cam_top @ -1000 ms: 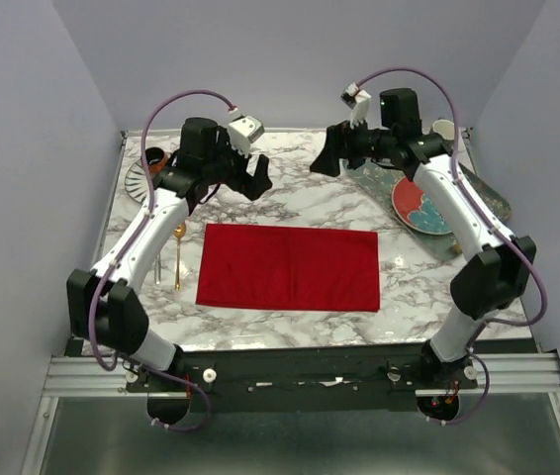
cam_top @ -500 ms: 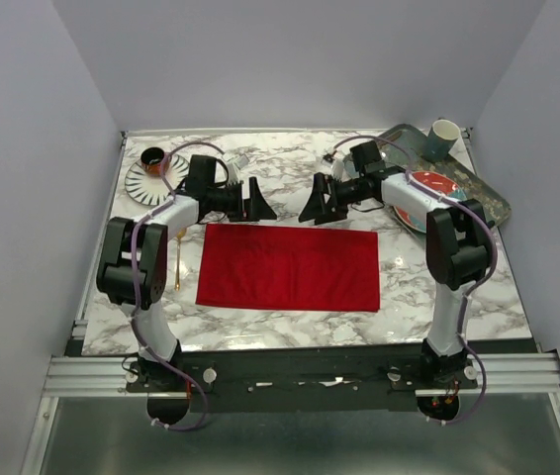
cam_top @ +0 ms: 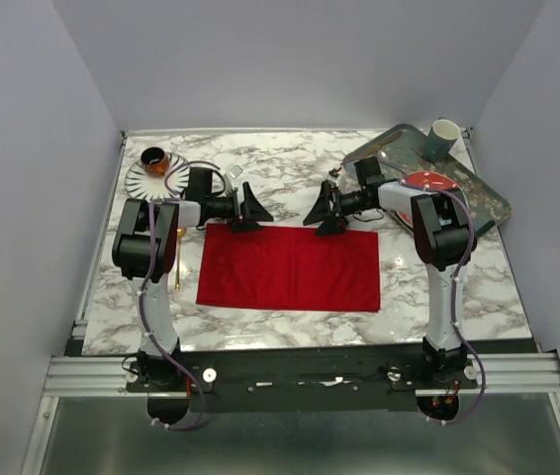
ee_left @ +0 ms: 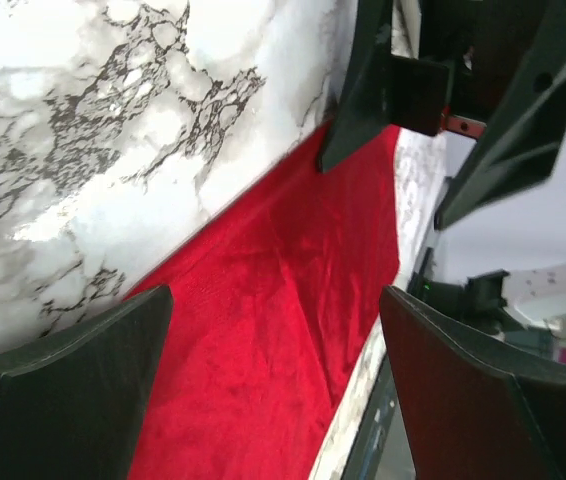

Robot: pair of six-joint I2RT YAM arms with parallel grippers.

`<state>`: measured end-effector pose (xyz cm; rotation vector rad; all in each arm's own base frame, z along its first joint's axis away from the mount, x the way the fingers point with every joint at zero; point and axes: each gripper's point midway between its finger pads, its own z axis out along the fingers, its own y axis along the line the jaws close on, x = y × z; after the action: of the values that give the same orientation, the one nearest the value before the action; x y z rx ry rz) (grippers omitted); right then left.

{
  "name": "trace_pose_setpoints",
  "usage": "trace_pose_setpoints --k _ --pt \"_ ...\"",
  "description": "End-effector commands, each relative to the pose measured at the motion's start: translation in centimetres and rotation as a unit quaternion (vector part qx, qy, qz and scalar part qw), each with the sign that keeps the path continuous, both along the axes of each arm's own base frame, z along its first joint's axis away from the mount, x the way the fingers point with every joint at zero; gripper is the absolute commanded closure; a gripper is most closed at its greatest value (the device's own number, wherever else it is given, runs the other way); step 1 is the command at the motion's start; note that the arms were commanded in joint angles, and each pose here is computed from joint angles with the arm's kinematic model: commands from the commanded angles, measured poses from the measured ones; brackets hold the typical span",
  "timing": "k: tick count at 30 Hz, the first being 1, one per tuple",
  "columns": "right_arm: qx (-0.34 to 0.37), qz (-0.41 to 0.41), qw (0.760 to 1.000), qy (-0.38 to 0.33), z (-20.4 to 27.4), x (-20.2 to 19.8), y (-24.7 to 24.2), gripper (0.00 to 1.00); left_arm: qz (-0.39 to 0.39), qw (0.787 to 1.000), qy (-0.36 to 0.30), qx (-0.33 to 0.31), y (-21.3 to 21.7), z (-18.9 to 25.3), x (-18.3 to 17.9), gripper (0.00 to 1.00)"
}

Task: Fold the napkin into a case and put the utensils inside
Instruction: Smooth out the rectangle-folded napkin at the center of the board.

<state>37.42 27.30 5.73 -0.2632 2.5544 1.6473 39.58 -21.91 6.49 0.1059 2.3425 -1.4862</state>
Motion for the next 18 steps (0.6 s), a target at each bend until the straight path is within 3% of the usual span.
trace_pose_setpoints --k 1,10,18 --pt "0.017 -0.017 0.999 0.044 -1.9 -0.2 -1.9 0.00 0.016 0.999 0.035 -0.026 2.2 -1.7 0.5 0.01" --pt "0.033 -0.045 0.996 0.076 -2.1 -0.4 -4.8 0.00 0.034 0.997 0.060 -0.022 4.5 -3.5 0.9 0.01" --pt "0.006 -0.070 0.993 0.095 -3.1 -1.4 -8.0 0.00 0.051 0.996 0.071 -0.010 6.6 -4.5 1.2 0.01"
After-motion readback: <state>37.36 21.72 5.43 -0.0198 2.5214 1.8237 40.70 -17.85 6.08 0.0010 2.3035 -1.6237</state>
